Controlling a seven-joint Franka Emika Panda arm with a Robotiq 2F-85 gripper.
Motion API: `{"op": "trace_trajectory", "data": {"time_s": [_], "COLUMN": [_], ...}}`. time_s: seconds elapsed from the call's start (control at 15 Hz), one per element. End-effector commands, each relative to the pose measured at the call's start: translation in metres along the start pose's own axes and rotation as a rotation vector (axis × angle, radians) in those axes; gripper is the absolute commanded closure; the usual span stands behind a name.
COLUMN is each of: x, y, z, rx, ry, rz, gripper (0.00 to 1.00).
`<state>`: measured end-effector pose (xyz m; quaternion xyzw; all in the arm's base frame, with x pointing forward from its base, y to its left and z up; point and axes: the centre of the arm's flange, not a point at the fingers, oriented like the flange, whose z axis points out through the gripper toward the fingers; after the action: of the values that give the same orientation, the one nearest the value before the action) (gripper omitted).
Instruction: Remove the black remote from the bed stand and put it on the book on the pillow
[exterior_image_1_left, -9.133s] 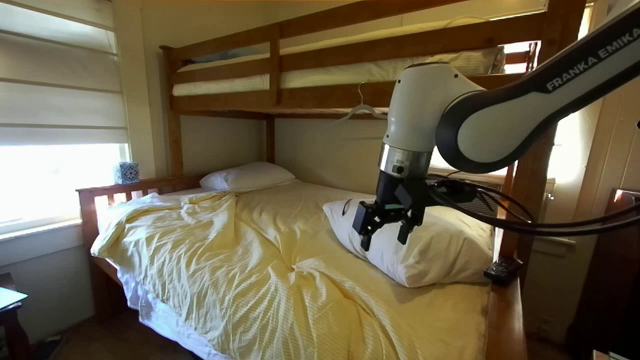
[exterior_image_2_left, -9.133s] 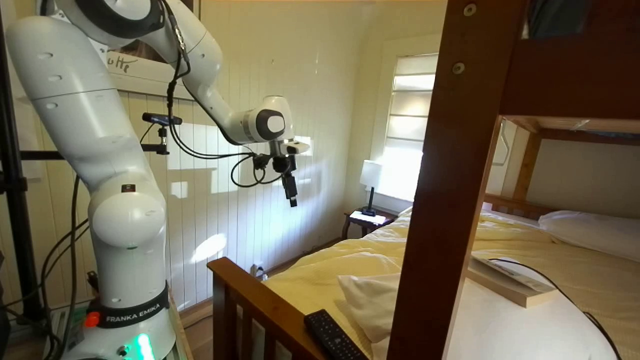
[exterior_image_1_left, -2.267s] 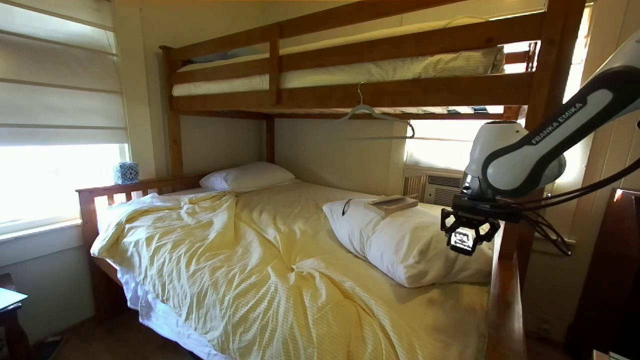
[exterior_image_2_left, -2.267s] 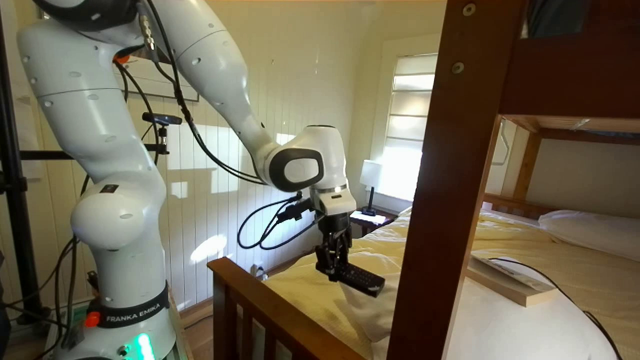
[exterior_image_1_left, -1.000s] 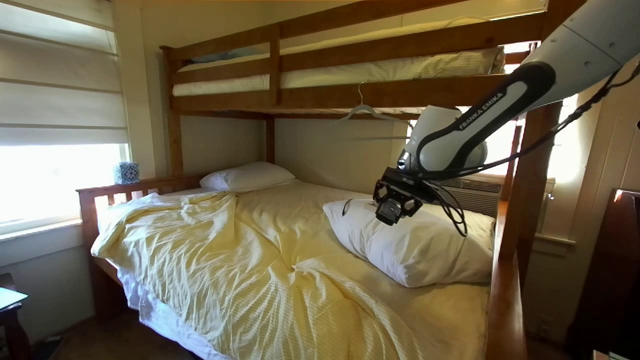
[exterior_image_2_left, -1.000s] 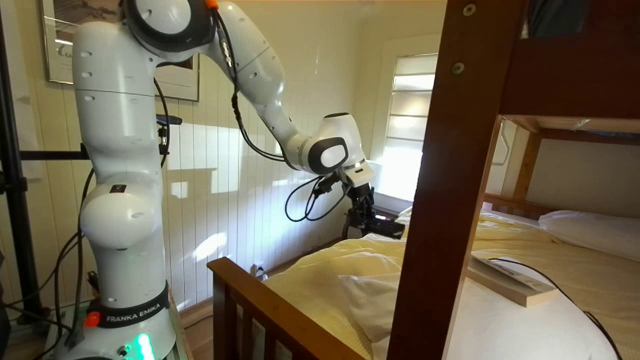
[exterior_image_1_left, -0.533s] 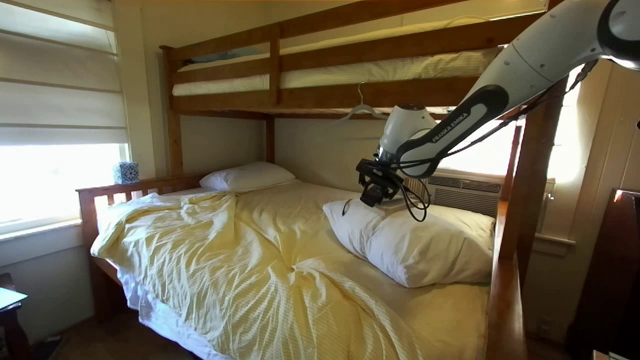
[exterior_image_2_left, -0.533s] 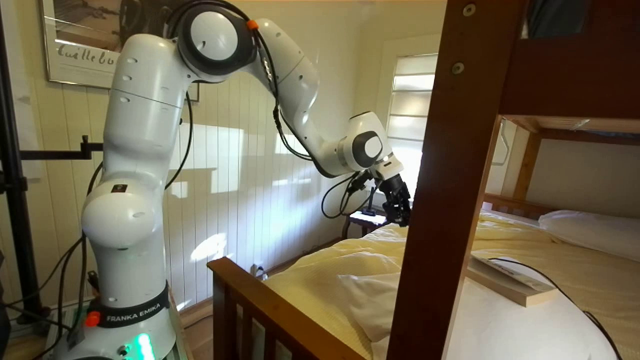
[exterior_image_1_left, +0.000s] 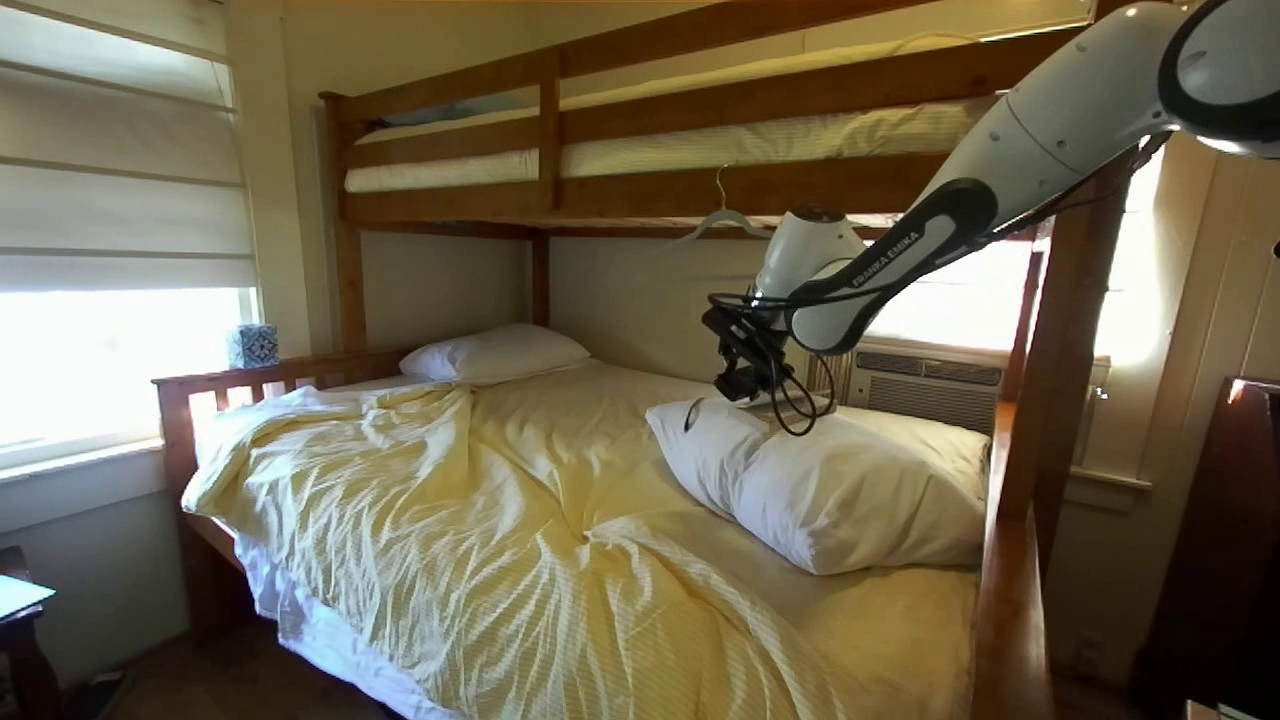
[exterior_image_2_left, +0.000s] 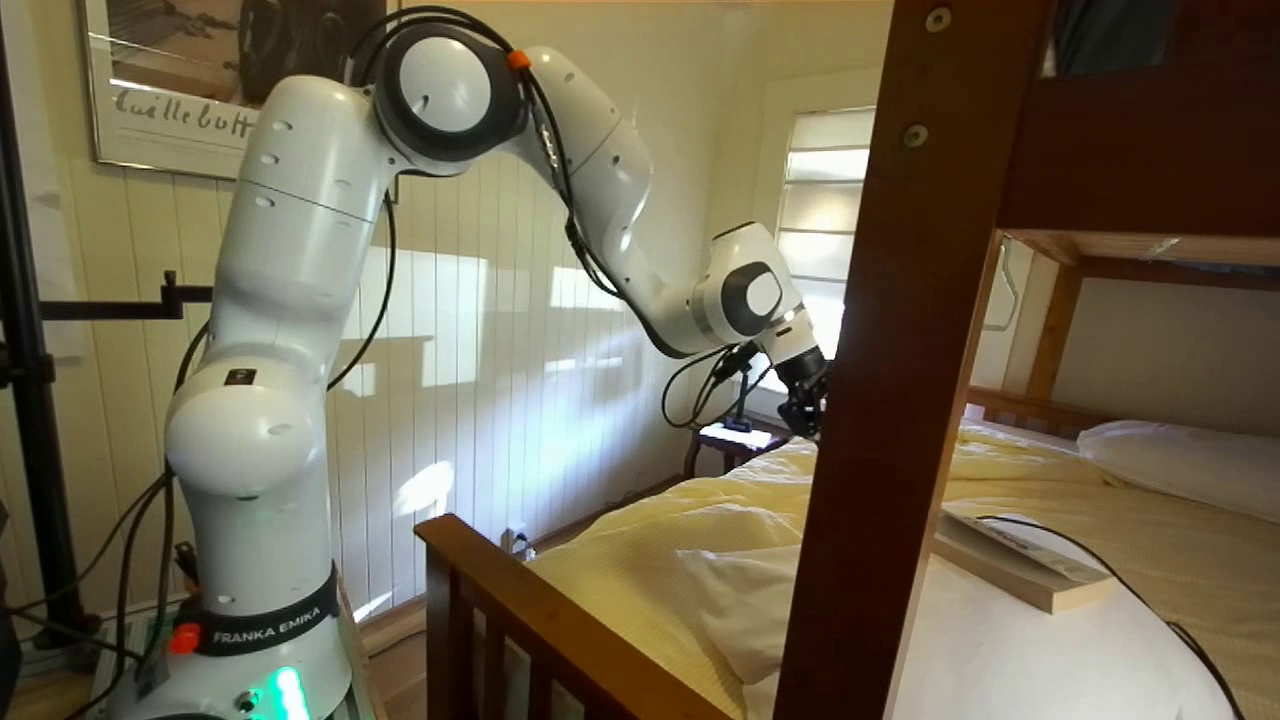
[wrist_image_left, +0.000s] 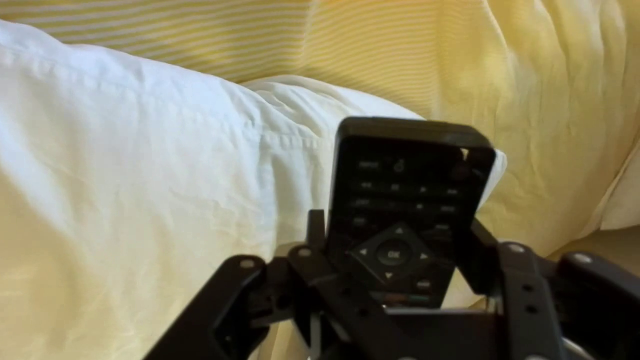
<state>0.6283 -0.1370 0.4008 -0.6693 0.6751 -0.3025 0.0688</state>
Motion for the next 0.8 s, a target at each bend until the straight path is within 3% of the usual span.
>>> {"op": "trace_trajectory", "data": {"time_s": [0.0,0.13,0.2,0.27,0.4,0.47,0.73], "x": [0.018,0.026,0.029,0.029,0.026,0.026,0.033], "y": [-0.041,-0.056,-0.025,-0.027,-0.023,-0.023,-0.037], "z": [0.033,0.052,0.027,0.034,0.039,0.038,0.046], "rx": [0.046,0.032,0.023,0.021,0.010,0.016,0.083], "ry": [0.090,0.135,0.078,0.085,0.082,0.076,0.076], "rz": [0.142,0.159,0.130,0.132,0.128,0.153,0.321], "gripper": [0.63,0.63,0.63,0.38,0.38,0.63,0.63]}}
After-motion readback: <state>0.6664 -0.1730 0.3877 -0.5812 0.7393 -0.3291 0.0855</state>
